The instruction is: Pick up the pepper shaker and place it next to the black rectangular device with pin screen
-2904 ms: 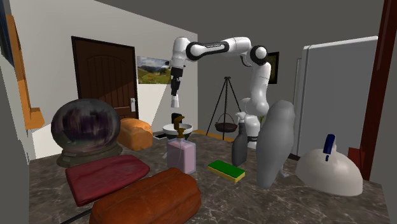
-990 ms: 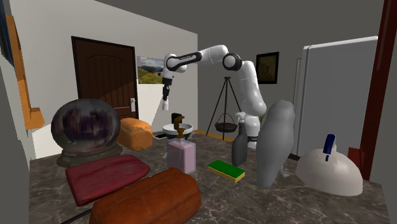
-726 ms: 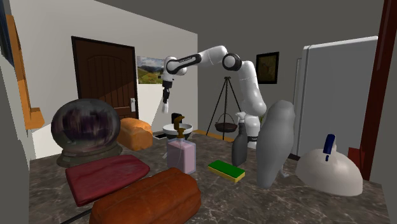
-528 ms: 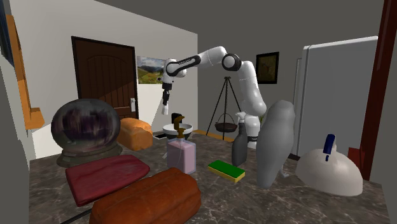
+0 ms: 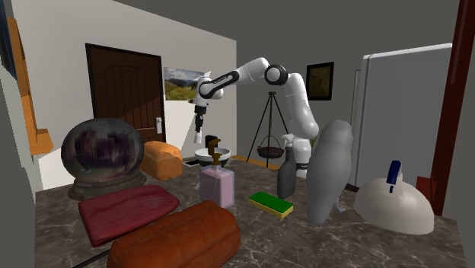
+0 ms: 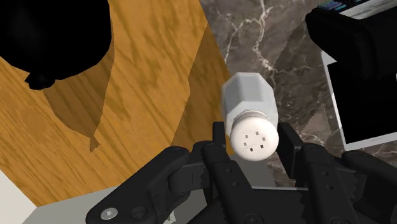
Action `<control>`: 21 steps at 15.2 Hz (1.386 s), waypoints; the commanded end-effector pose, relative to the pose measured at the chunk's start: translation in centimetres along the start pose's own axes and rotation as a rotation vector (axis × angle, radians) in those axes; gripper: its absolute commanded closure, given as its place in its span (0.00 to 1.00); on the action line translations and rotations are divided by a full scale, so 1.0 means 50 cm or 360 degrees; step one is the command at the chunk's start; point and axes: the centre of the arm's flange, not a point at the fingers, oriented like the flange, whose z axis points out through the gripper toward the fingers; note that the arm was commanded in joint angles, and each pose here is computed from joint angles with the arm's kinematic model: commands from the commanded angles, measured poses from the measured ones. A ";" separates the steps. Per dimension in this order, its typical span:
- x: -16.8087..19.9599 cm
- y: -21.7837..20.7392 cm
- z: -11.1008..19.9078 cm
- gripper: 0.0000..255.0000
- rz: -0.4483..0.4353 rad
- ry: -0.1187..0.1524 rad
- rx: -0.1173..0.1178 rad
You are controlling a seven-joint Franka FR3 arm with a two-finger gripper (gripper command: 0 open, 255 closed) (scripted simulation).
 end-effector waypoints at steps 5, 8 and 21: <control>-0.007 -0.005 0.063 1.00 0.0000 0.0001 -0.0001; -0.012 -0.008 0.094 1.00 0.0000 0.0001 -0.0001; -0.020 -0.013 0.152 1.00 0.0000 0.0001 -0.0001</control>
